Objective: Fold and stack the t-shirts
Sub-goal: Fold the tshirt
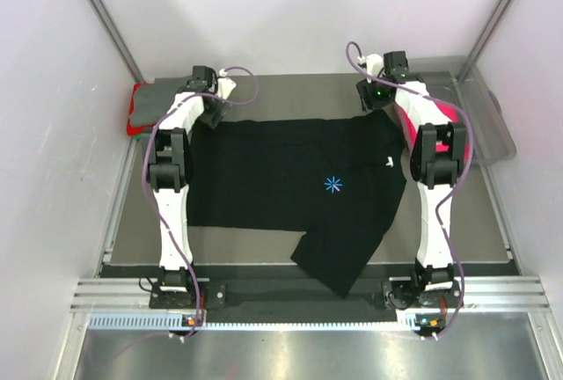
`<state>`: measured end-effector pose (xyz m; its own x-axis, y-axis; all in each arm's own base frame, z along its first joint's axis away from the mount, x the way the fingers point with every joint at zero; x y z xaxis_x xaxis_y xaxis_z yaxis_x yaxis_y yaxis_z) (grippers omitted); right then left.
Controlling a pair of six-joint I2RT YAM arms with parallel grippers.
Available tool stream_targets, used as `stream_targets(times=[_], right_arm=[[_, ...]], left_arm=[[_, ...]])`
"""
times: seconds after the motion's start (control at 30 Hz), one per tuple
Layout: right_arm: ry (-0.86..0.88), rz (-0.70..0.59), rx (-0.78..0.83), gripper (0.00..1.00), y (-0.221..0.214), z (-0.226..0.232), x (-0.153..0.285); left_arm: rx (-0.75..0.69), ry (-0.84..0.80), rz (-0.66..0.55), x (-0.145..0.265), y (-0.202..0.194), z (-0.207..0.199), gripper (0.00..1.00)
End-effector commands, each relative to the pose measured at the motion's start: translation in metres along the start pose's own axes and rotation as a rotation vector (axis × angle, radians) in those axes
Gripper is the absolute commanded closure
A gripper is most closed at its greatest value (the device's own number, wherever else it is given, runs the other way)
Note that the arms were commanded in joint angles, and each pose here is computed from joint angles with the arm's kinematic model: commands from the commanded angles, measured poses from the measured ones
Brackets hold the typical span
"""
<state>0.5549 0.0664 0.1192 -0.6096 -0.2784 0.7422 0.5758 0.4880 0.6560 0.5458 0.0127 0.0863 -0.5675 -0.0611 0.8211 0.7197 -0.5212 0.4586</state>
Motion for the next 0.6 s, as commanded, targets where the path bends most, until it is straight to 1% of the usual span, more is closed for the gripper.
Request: stream_targets(times=[0.0,0.17,0.33,0.37,0.43,0.47,0.5,0.53,0.57], right_arm=[[-0.075,0.077,-0.022,0.41,-0.008,-0.009,-0.002],[-0.101,0.154,-0.032,0.41,-0.026,-0.013,-0.008],[-0.122,0.190,-0.032,0.41,-0.036,-0.018,-0.011],[-0.124,0.190,-0.035,0.44,-0.036,-0.019,-0.011],[-0.128,0.195,-0.029,0.51,-0.037,-0.019,-0.013],[-0.131,0.204,-0.029,0.60,-0.041,-0.020,-0.016],[-0.128,0.206,-0.025,0.66,-0.042,-0.020,-0.018],[-0.124,0.210,-0.026,0.75,-0.044,-0.020,-0.020],[-0.120,0.215,-0.025,0.80,-0.046,-0.019,-0.022]], left_arm=[[-0.025,0.037,0.022,-0.008,-0.006,0.007,0.30],[-0.031,0.041,0.040,-0.014,-0.010,0.006,0.34],[-0.024,0.040,0.047,-0.019,-0.013,0.004,0.43],[-0.026,0.040,0.047,-0.019,-0.013,0.004,0.49],[-0.021,0.037,0.050,-0.021,-0.015,0.002,0.54],[-0.020,0.035,0.054,-0.021,-0.017,0.001,0.60],[-0.022,0.034,0.052,-0.021,-0.017,0.001,0.67],[-0.020,0.034,0.052,-0.022,-0.017,0.001,0.72],[-0.019,0.035,0.054,-0.022,-0.018,0.000,0.89]])
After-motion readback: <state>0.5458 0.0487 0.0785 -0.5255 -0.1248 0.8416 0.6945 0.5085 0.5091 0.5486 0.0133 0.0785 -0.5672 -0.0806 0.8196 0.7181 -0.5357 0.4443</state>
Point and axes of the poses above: each gripper's point midway between its finger pads, its own x axis back along the fingers, its own z axis along the line the jaws close on, y = z × x, the point moved 5 cm from there along x, back along the fingers, and after that the axes turned 5 degrees about x, right-handed, at the moved point
